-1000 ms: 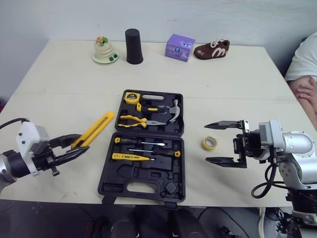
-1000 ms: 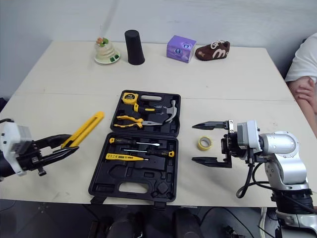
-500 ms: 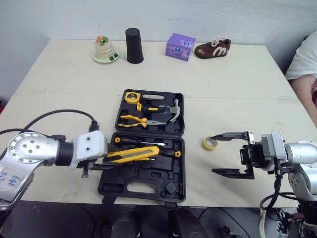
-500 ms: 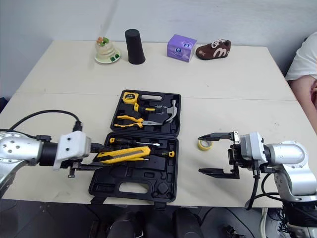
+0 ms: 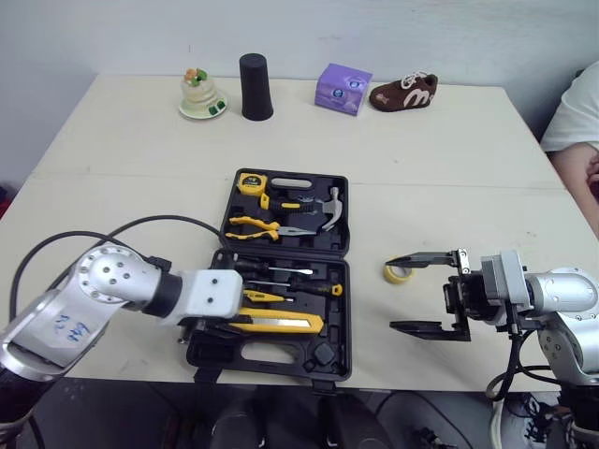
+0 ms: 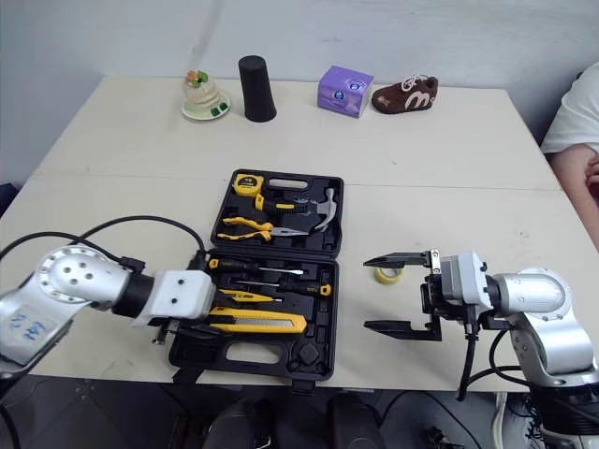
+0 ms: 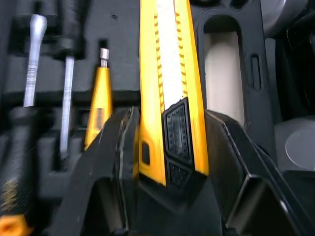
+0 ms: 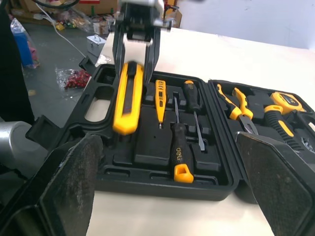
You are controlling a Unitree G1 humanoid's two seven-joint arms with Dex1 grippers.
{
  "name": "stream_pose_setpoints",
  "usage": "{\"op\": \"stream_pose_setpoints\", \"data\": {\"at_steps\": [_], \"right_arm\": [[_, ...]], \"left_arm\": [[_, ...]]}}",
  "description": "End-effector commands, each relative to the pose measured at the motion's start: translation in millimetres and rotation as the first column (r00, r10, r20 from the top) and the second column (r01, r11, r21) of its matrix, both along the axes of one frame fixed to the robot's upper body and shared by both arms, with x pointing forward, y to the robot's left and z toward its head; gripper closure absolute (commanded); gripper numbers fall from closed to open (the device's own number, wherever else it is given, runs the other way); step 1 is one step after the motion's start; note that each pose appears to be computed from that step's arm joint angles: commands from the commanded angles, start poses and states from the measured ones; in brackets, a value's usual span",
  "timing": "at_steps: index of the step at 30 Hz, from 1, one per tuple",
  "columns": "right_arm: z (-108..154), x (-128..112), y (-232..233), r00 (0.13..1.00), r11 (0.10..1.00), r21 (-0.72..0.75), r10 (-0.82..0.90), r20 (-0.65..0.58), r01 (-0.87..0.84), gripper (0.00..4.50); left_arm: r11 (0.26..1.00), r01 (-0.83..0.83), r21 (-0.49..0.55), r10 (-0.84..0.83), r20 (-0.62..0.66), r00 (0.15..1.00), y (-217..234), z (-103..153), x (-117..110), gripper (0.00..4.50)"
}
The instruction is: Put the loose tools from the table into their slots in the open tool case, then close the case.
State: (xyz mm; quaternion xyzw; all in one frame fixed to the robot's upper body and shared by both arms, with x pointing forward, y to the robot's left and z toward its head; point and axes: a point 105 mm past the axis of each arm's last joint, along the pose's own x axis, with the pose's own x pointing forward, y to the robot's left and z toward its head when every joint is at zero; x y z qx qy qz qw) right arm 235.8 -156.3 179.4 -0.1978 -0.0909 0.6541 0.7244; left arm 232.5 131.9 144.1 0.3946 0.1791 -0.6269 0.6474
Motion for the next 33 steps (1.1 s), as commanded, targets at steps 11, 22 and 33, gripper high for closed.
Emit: {"op": "stream_pose_setpoints", "data": {"at_steps": [11,22,33], "right_arm": [[12,-4,8,0.999,1.0,0.008,-0.002,0.036,0.002,0.0],[13,-1,11,0.999,1.0,0.018,-0.004,0.042,0.003,0.0],[19,1,13,0.997,1.0,0.024,-0.01,0.071,0.008,0.0]], "left_arm": [[0.999,-0.023,0.048,0.022,0.015,1.0,0,-11,7,3.02],[1.0,0.003,0.003,-0.003,-0.031,1.0,-2,-14,3,3.02],[0.964,0.056,-0.26,-0.05,0.03,0.998,3,12,8,0.92]]}}
